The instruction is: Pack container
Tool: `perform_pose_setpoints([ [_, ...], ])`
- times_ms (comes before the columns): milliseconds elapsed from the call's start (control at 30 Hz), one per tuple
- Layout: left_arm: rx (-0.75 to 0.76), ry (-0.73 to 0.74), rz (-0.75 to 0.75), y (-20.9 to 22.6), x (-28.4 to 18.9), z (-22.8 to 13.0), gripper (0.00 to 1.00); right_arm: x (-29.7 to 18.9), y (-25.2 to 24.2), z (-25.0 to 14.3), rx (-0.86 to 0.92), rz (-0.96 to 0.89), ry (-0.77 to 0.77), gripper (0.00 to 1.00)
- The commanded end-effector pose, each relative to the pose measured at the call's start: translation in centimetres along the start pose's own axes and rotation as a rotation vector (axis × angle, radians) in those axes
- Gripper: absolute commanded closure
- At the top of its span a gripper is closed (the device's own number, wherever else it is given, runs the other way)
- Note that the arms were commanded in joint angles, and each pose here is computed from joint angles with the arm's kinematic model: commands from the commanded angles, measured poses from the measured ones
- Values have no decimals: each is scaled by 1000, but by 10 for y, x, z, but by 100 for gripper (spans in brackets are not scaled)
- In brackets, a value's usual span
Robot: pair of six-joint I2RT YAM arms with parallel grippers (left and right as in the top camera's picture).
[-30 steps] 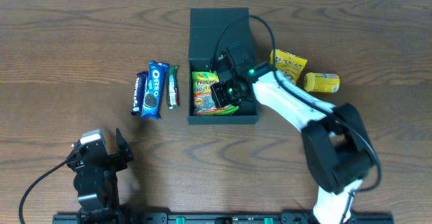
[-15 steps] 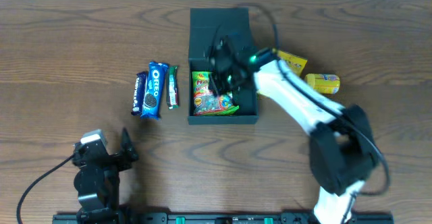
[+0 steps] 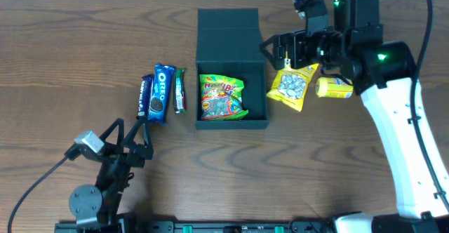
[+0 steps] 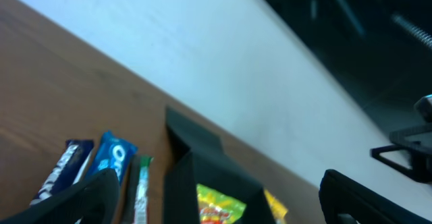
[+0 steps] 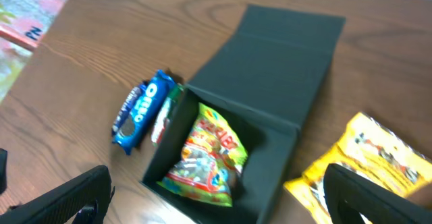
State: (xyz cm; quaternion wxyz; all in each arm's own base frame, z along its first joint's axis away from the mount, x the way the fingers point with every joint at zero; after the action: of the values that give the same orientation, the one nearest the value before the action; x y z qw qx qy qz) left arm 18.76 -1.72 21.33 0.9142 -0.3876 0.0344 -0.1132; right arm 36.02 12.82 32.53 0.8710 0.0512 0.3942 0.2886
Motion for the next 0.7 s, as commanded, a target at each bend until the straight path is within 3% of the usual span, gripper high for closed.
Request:
perform_pose_setpoints([
  [0, 106, 53, -4, -11, 7, 8, 4, 2, -12, -4, -10, -13, 15, 1],
  [133, 213, 200, 61, -13, 35, 21, 4, 2, -14, -2, -30, -25, 8, 1],
  [333, 285, 538, 232, 10, 83, 26, 4, 2, -18, -2, -30, -56, 9, 1],
  [533, 438, 887, 373, 33, 130, 2, 5, 1, -23, -2, -30, -96, 11, 1],
  [667, 519, 972, 434, 51, 155, -23, 5, 1, -23, -3, -30, -96, 12, 1],
])
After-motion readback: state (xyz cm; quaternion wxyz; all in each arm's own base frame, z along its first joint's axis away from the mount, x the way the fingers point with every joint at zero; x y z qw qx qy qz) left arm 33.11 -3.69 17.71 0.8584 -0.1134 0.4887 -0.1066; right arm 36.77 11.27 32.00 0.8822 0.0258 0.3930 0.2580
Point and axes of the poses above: each gripper's point midway between its finger pads, its own x axis out along the fingers, its own y axis along the line the jaws close on, z = x × y, the point moved 5 cm from there along -x, back along the fingers, and after that the axes turned 4 degrees about -x, right-handed, at the moved point
